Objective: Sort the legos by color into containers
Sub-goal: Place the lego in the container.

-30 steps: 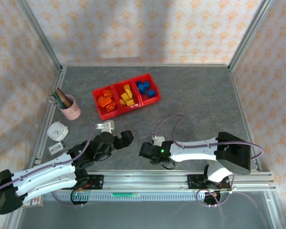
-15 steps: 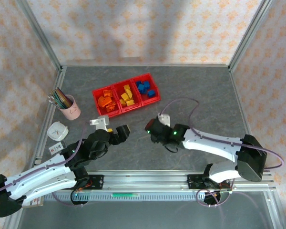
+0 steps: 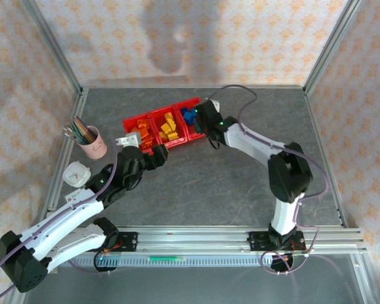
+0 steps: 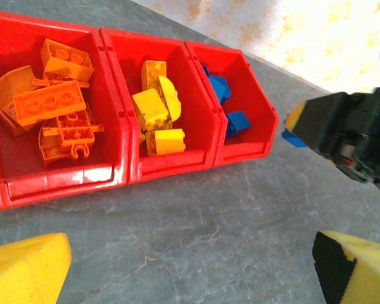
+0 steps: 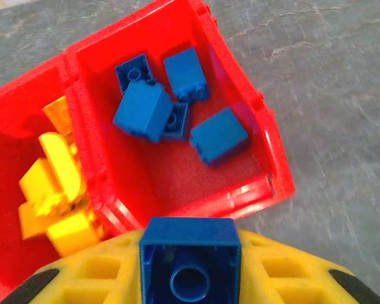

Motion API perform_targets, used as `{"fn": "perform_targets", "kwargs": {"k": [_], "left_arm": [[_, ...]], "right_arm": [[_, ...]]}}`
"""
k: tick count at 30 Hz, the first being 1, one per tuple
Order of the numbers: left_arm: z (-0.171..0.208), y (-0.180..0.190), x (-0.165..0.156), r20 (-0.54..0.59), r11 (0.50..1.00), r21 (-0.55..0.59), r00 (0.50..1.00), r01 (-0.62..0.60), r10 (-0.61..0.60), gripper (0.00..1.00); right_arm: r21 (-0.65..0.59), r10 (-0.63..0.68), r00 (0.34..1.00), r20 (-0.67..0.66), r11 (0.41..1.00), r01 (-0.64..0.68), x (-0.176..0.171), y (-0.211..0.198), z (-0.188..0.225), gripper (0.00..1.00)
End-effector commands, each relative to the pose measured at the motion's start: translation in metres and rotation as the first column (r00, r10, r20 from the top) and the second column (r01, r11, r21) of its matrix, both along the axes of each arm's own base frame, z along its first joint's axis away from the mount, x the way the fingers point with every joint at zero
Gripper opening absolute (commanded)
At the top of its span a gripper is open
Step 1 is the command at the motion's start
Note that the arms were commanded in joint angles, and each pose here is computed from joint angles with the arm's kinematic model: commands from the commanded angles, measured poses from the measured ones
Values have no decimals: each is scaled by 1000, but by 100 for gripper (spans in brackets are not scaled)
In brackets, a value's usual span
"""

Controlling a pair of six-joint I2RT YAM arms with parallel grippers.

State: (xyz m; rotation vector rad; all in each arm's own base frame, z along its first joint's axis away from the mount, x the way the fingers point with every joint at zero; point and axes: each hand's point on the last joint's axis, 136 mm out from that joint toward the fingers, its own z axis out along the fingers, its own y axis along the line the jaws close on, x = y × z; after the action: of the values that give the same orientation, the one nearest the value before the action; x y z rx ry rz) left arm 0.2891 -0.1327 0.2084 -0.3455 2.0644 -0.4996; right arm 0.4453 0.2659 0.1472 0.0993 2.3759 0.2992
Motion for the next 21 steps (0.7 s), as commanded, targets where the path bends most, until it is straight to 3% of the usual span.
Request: {"fn": "perform_targets", "kwargs": {"k": [1,3,6,9,16,21], "left_arm": [[18,-4,13,59,999,-34,998,23,-21,99],[15,0,17,60,999,-49,998,11,-8,99],[12,5,21,51,998,-55,999,4,-1,99],[12,7,23,47,999,-54,999,2,0,99],[14,12,23,61,998,-64,998,-15,19,99],[18,25,25,83,998,-47,995,-52,56,99]], "right_arm": [[-38,40,998,42,999,-39,33,9,-3,34],[-54,45,998,36,998,-43,49,13,-14,34],[-69,53,999,13,996,-52,67,18,-24,43],[-69,69,997,29,995,-67,73,22,-11,57],[-24,65,991,118,998,-63,53,8,40,68],[0,10,986,164,1000,-10,28,-25,64,78]]}}
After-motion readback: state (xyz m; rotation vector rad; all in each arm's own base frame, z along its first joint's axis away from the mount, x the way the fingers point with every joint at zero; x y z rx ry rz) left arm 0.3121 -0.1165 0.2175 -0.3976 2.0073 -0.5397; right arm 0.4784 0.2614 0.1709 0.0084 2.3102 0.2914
